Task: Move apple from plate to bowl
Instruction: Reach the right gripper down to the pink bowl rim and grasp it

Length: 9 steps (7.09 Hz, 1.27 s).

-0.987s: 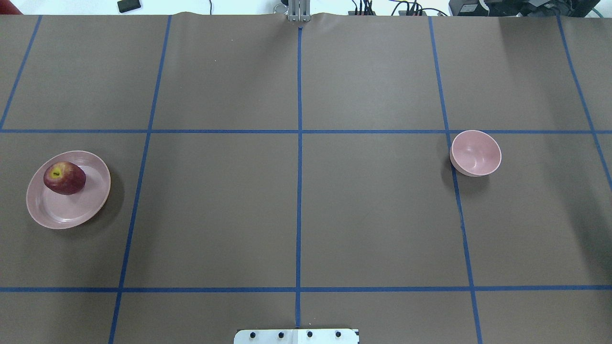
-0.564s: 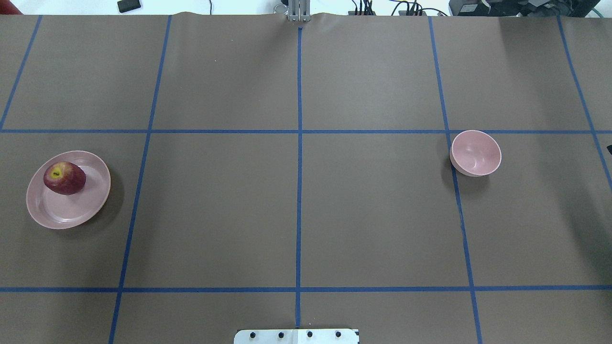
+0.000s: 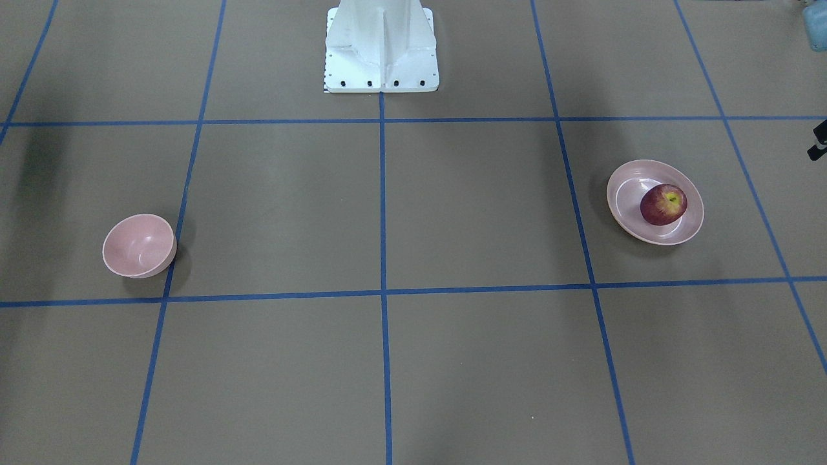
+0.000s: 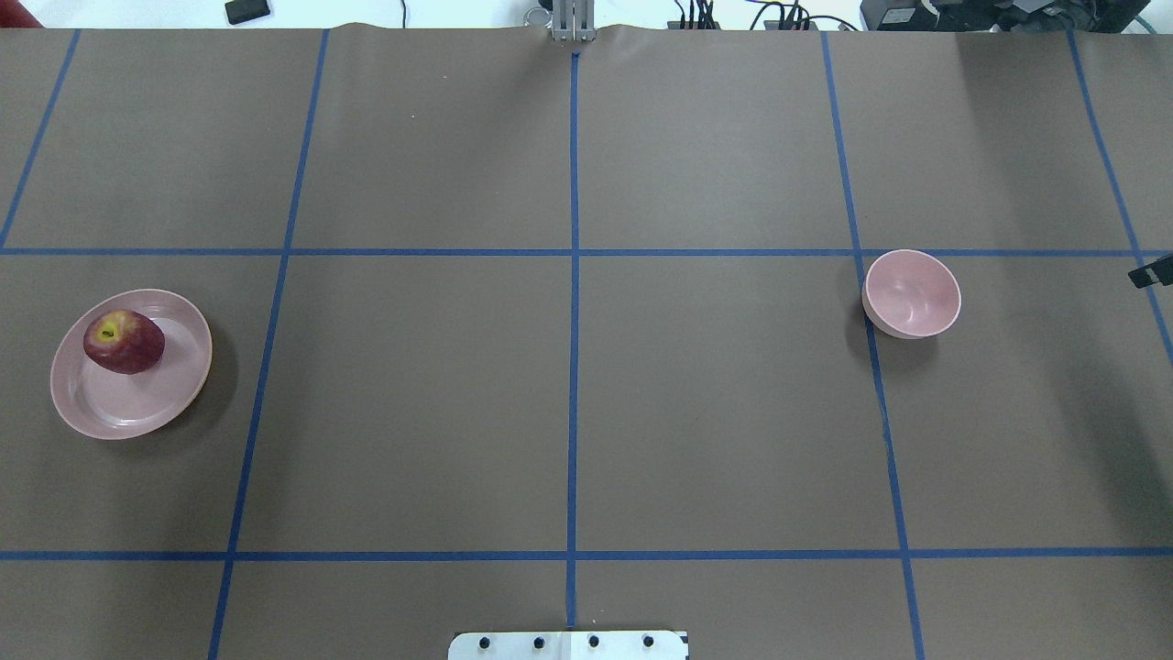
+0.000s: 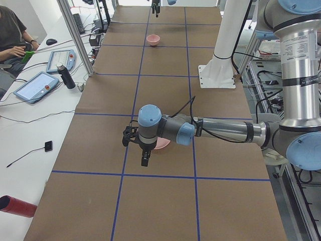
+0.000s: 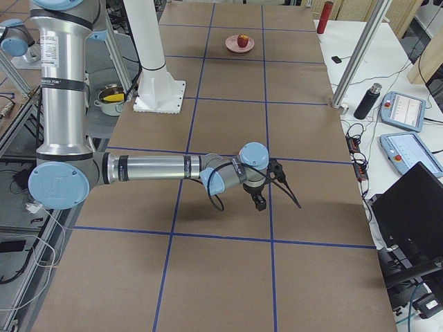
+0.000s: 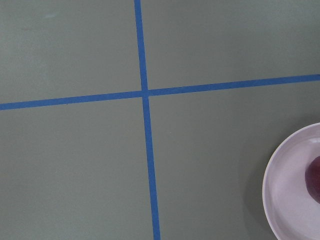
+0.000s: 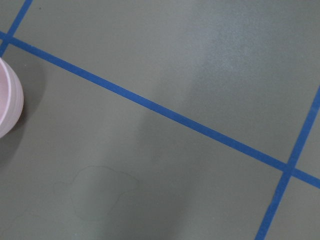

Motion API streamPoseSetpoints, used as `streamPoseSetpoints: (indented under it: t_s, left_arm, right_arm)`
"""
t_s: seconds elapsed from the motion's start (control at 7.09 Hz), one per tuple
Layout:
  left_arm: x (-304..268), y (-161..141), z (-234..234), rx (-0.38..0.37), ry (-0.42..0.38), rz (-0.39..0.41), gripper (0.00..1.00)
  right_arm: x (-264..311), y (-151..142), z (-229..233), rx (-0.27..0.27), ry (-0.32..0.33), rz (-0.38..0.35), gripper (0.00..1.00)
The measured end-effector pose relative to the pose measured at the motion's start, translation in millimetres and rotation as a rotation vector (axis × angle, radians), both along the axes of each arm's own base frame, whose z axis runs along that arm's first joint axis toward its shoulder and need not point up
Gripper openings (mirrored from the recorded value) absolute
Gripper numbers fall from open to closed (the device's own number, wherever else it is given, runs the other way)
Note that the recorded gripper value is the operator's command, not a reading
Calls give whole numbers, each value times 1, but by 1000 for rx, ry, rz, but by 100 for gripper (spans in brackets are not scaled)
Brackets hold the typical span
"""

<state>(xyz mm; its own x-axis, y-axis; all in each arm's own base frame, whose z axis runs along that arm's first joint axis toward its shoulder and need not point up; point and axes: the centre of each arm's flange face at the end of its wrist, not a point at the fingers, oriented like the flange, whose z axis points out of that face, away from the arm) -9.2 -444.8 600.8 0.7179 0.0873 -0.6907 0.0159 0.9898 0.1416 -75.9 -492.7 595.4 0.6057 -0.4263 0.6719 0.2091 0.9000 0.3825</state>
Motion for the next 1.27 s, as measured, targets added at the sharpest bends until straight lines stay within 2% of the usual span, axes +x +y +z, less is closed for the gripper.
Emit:
streamPoseSetpoints:
  t_s: [0.42, 0.71, 0.85, 1.27]
  left_arm:
    - [0, 0, 5, -9, -2, -1, 98]
    - [0, 0, 7, -13, -3, 0, 98]
    - [0, -1, 7, -14, -3, 0, 98]
    - [0, -3, 6, -14, -4, 0, 98]
  right_arm:
    - [-77, -6, -53, -66, -23, 19, 100]
    - [-109, -7, -69, -159, -44, 62, 100]
    - [-118, -4, -70, -179, -50, 69, 100]
    - [-129, -5, -64, -158, -72, 69, 100]
